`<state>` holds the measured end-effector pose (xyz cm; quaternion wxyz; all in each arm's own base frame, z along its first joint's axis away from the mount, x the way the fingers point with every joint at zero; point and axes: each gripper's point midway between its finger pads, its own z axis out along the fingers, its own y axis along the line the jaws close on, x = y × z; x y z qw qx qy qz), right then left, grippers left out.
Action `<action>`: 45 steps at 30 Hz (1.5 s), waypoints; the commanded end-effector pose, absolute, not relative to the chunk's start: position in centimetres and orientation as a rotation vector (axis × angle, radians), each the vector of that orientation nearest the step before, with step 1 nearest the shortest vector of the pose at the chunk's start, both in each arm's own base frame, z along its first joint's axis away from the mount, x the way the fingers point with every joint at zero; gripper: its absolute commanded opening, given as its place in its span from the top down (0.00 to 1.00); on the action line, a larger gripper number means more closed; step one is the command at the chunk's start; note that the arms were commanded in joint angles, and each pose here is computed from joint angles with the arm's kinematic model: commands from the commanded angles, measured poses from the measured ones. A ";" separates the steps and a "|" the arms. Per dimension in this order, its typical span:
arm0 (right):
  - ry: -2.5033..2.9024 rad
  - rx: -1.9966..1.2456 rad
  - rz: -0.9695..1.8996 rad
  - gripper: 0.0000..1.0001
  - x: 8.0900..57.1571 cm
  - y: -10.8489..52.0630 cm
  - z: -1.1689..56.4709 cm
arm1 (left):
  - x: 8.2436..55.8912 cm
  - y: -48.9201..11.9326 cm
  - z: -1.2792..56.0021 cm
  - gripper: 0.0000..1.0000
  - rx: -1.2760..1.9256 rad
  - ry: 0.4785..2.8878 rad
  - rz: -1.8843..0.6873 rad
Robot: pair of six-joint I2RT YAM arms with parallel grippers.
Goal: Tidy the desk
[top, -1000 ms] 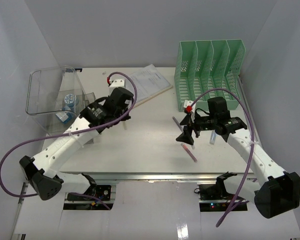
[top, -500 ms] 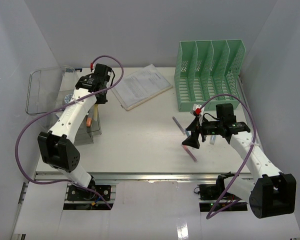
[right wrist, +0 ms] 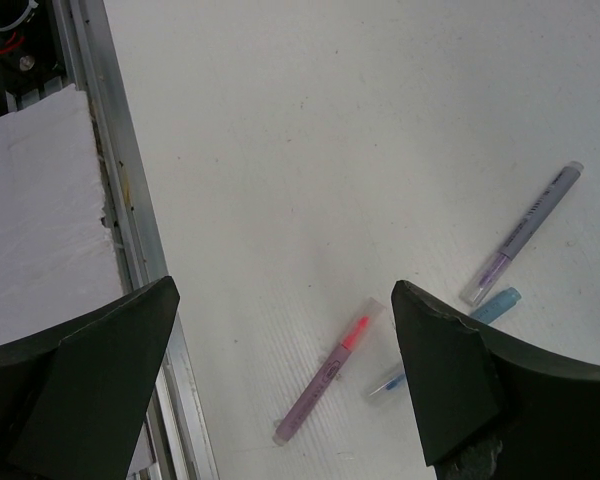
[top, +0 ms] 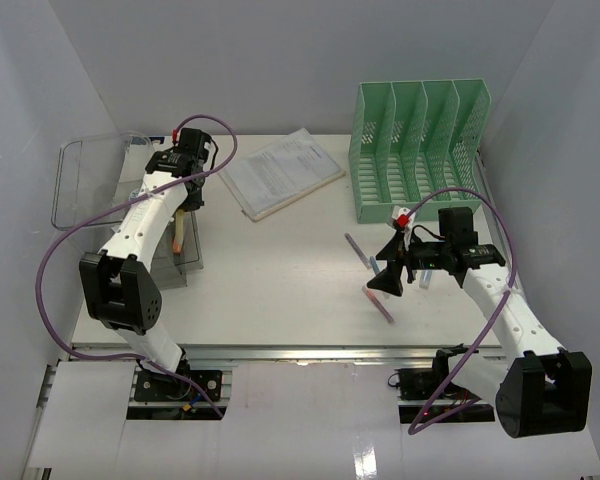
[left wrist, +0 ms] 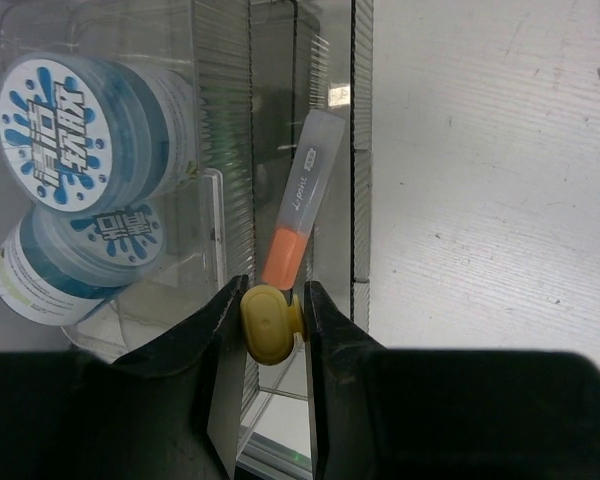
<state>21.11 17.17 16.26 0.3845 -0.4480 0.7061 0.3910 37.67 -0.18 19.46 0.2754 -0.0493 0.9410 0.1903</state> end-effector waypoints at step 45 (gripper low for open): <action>2.691 0.022 0.038 0.38 32.5 -0.4 3.8 | 17.1 -17.5 24.0 0.16 0.165 1.878 -1.225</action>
